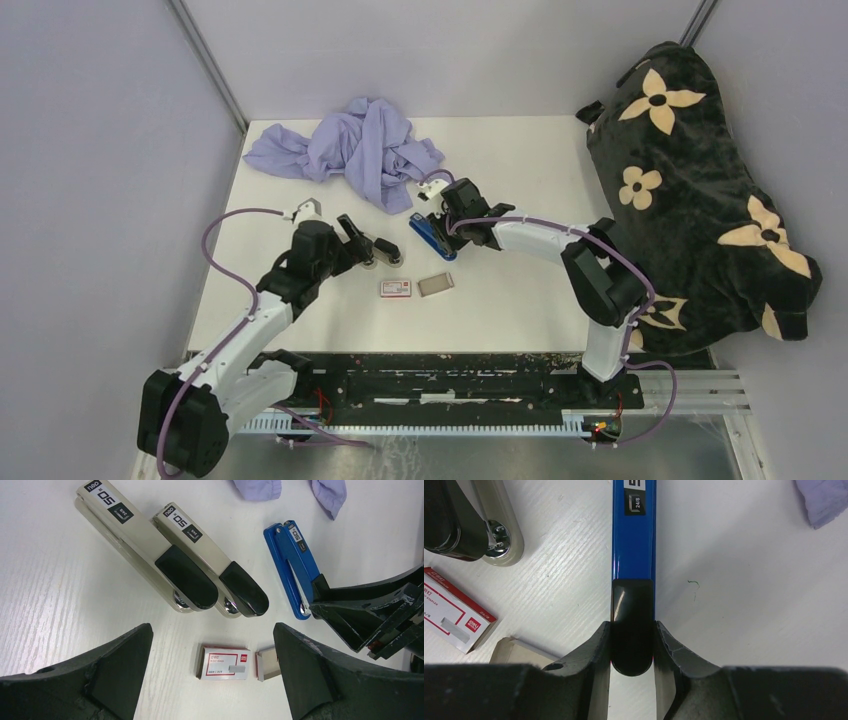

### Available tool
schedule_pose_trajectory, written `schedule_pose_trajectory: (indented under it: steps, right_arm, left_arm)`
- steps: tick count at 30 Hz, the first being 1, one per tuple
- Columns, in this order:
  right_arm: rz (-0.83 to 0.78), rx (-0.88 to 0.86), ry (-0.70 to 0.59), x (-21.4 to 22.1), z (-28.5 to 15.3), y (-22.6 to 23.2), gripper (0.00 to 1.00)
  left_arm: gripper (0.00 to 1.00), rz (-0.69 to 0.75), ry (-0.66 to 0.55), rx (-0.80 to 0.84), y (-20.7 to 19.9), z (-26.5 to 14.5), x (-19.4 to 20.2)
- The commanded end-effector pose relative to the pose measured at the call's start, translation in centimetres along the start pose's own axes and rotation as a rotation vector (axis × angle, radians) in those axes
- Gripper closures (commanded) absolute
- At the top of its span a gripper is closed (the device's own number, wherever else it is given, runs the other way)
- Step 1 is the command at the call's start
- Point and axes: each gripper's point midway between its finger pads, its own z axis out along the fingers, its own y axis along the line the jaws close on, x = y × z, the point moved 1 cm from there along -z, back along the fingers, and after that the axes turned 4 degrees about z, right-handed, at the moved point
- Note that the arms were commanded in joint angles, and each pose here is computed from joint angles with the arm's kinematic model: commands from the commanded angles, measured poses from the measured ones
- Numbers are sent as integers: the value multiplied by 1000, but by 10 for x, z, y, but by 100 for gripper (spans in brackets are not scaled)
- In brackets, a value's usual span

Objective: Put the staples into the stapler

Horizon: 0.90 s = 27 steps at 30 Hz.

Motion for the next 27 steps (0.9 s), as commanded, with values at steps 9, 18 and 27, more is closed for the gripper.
schedule_pose_trajectory:
  steps: [9,18,27]
  right_arm:
    - [110,78,-42,3,-56,-5,40]
    - [249,336,-314,-18,-173,-45,5]
    - [396,530,-570,15,-279,-77,0]
  left_arm:
    - [2,-1,-116,66,-25,-50,-52]
    - [1,71,-294,82,-23,-130,-96]
    - [1,140,-511,58,-1,-189,-119]
